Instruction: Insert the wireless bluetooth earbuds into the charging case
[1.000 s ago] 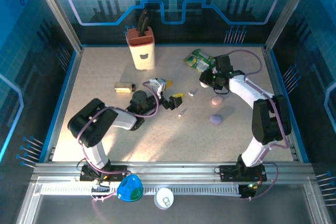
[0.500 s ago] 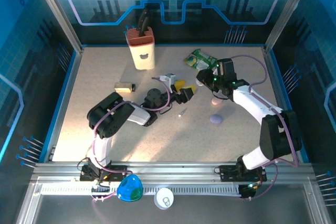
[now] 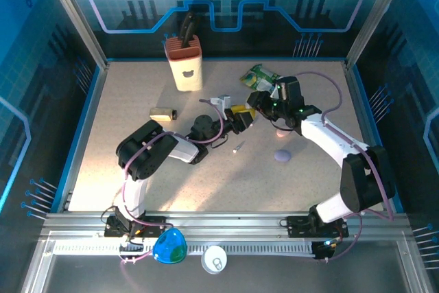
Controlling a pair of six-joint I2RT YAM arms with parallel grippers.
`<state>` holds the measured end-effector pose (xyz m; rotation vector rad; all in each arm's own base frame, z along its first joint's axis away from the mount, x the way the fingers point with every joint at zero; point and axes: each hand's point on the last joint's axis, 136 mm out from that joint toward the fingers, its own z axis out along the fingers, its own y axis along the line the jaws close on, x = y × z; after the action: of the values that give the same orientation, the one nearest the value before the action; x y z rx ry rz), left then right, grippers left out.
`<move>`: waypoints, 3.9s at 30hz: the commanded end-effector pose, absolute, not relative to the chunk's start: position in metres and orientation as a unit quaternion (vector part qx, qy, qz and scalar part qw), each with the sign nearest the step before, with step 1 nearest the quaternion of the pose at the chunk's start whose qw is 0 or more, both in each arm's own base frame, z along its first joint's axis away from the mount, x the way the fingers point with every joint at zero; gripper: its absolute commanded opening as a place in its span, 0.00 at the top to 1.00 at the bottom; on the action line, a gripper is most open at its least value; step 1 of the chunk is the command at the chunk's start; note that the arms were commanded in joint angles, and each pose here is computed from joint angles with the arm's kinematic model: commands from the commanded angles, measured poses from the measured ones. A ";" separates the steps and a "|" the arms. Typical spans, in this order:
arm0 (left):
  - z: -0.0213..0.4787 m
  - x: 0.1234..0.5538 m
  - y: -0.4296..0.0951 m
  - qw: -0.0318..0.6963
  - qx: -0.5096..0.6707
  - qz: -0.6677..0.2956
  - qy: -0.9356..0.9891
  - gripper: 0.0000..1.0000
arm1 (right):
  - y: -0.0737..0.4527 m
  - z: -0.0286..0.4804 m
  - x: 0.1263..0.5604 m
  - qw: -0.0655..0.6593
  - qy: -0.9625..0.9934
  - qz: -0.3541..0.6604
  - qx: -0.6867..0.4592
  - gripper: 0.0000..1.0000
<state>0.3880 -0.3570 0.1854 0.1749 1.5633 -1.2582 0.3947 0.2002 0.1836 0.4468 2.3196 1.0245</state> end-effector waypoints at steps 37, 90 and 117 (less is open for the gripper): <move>0.213 0.271 -0.295 0.469 0.434 -0.569 0.518 0.86 | 0.235 0.245 0.256 0.344 0.765 0.325 -0.436 0.34; 0.254 0.259 -0.298 0.486 0.392 -0.586 0.517 0.56 | 0.280 0.281 0.259 0.416 0.644 0.427 -0.480 0.95; 0.255 0.257 -0.302 0.500 0.420 -0.573 0.495 0.94 | 0.271 0.279 0.296 0.442 0.696 0.376 -0.423 0.54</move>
<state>0.2653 -0.2992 0.2487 0.9373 1.2883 -1.4198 0.2683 0.2782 0.2705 -1.1518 1.7093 1.0603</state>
